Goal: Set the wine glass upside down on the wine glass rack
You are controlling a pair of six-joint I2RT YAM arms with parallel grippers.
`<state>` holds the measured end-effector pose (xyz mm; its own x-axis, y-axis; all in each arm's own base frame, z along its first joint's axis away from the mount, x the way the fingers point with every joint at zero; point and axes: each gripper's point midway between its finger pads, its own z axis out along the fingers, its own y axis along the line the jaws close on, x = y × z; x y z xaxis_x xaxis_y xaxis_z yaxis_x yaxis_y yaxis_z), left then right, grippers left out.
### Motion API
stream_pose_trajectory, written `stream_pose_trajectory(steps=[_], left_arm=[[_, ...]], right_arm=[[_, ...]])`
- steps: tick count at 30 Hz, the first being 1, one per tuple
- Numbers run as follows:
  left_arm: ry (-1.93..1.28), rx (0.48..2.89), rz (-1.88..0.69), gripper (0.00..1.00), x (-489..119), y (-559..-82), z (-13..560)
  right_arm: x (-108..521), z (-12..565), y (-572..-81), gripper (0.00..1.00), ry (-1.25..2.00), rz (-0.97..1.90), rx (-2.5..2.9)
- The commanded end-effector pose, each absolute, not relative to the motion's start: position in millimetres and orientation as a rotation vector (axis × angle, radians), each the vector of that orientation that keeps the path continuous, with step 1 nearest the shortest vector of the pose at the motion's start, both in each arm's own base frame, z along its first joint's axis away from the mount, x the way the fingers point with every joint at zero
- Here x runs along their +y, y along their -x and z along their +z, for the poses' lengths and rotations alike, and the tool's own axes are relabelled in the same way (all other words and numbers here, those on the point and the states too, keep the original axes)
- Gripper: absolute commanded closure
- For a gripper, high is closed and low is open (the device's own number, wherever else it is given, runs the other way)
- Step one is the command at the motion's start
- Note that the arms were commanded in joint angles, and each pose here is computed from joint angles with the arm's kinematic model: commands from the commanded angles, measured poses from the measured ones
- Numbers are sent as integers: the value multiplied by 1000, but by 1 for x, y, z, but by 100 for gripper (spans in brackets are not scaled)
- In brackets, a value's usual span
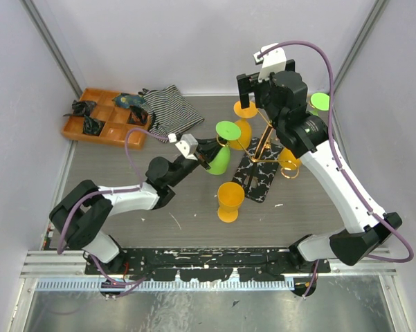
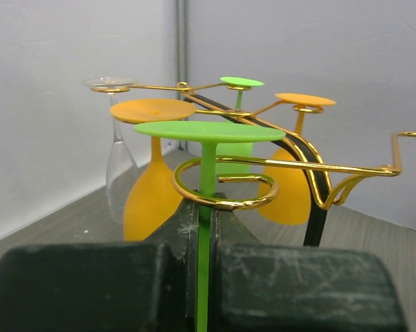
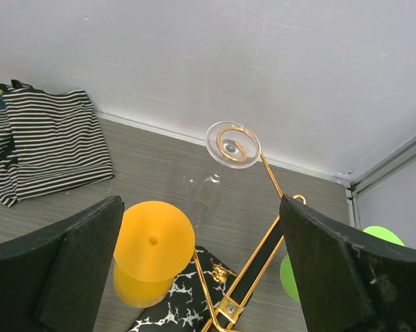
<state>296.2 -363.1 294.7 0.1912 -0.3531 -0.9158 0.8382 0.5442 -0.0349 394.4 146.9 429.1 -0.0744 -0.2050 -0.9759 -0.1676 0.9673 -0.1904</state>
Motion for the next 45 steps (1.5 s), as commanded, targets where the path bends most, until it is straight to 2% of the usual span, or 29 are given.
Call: stream_pose_trajectory(steps=[1, 11, 24, 25, 27, 29, 33, 36, 45], left_arm=[[-435, 972, -816, 100, -337, -301, 327], [-425, 946, -768, 100, -317, -289, 337], [-632, 950, -894, 98, -355, -268, 321], [-638, 950, -902, 96, -359, -267, 320], [-641, 952, -910, 85, -363, -267, 320], [-634, 955, -906, 63, -363, -270, 318], [-602, 976, -867, 46, -354, -274, 314], [-594, 1009, -836, 41, -346, -273, 307], [-597, 1171, -750, 39, -316, -267, 267]], right_arm=[[143, 447, -391, 0, 271, -26, 1604], [142, 442, -391, 0, 275, -25, 1615], [143, 442, -389, 0, 277, -14, 1615], [143, 442, -389, 0, 276, -14, 1614], [143, 441, -388, 0, 276, -13, 1615], [142, 442, -388, 0, 273, -12, 1614], [141, 443, -388, 0, 269, -15, 1613], [142, 443, -388, 0, 268, -14, 1614], [148, 446, -380, 0, 330, 19, 1645]])
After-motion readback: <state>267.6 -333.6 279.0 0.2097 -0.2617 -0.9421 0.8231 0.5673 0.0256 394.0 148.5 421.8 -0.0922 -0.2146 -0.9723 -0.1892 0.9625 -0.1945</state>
